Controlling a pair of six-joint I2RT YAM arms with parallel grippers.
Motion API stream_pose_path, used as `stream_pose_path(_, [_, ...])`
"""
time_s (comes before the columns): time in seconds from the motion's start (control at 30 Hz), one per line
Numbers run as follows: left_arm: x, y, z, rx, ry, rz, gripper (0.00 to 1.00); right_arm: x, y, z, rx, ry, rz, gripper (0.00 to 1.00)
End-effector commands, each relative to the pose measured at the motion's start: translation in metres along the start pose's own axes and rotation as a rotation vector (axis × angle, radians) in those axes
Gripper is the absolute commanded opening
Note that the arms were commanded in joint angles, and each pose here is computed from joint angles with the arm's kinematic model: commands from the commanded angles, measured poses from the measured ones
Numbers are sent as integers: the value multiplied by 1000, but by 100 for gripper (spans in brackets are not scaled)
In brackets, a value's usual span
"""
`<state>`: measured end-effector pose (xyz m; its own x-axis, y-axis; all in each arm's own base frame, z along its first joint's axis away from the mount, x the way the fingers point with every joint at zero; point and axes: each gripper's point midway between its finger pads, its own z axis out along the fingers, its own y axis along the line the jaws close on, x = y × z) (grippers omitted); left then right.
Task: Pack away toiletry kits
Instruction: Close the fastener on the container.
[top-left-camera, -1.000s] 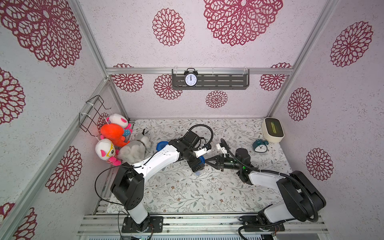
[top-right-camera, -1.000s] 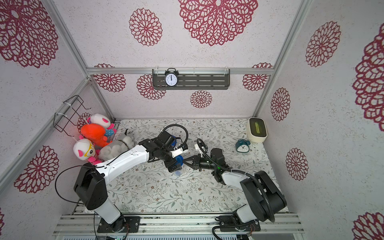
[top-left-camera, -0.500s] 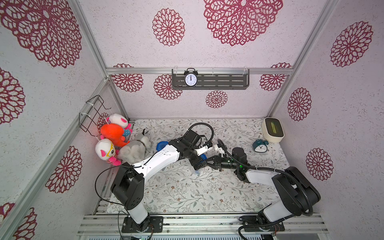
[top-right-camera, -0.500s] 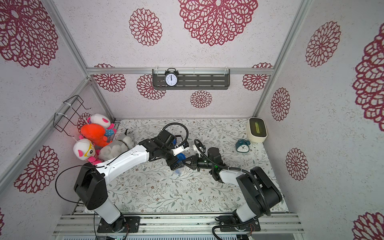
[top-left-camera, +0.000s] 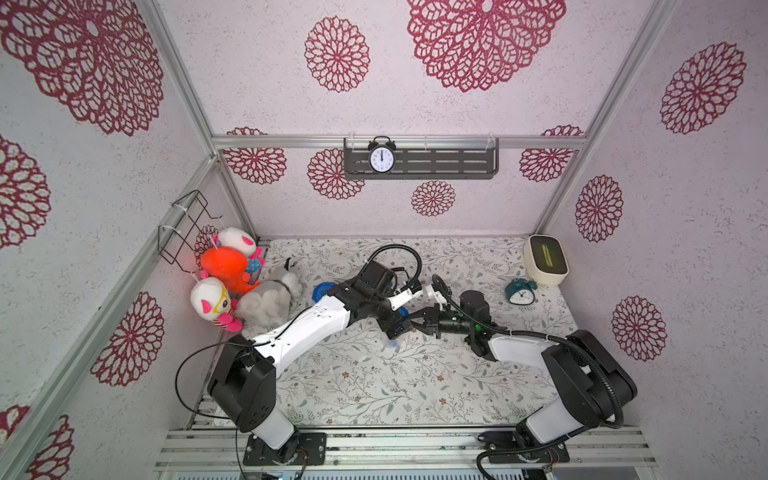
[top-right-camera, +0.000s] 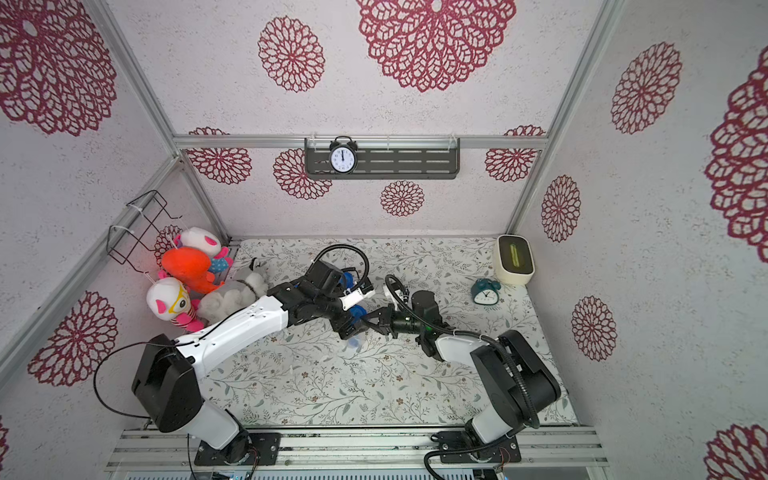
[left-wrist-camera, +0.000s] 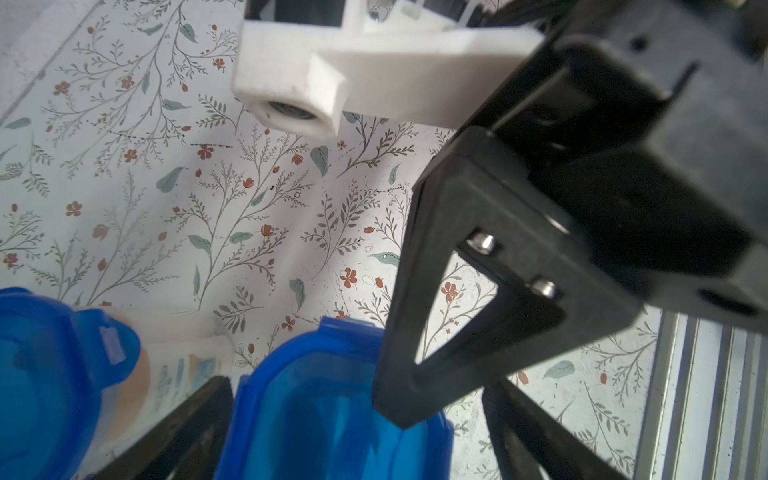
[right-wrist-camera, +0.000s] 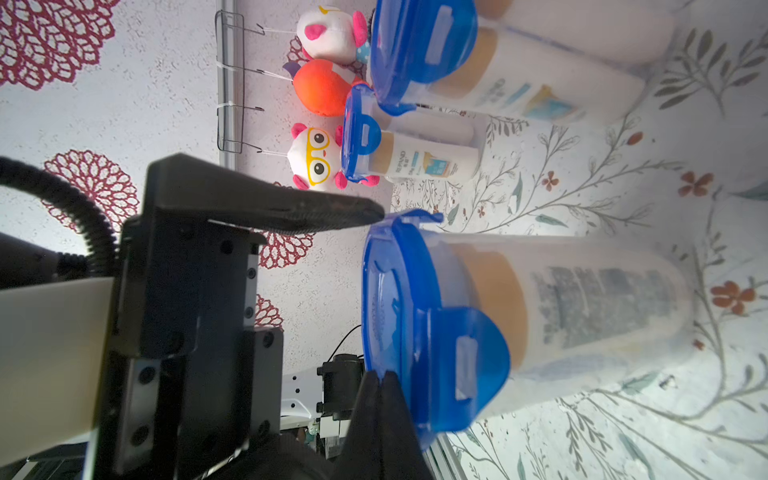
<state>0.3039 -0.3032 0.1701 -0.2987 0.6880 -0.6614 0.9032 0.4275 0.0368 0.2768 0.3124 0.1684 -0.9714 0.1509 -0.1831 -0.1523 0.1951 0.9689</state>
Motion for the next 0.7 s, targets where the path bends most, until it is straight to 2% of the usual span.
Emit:
stream_pose_path(0.0, [-14, 5, -13, -25, -73, 18, 98, -1, -9, 5, 13, -6, 13, 0])
stream_pose_path(0.13, [-21, 14, -24, -64, -116, 7, 98, -4, 9, 3, -17, -11, -49, 0])
stream_pose_path(0.23, [-32, 25, -39, -117, -176, -19, 98, -8, 17, -4, 21, -43, -124, 3])
stream_pose_path(0.33, [-41, 37, -61, -199, -233, -59, 98, -18, 28, -19, 76, -106, -218, 14])
stream_pose_path(0.47, [-47, 74, -109, -450, -374, -207, 98, -41, 38, -52, 197, -217, -390, 51])
stream_pose_path(0.53, [-39, 92, -136, -602, -448, -300, 98, -55, 37, -71, 279, -278, -457, 68])
stream_pose_path(0.57, [-31, 102, -151, -686, -492, -354, 98, -64, 36, -83, 328, -313, -498, 98])
stream_pose_path(0.67, [9, 130, -190, -925, -576, -506, 98, -91, 28, -117, 486, -414, -570, 99])
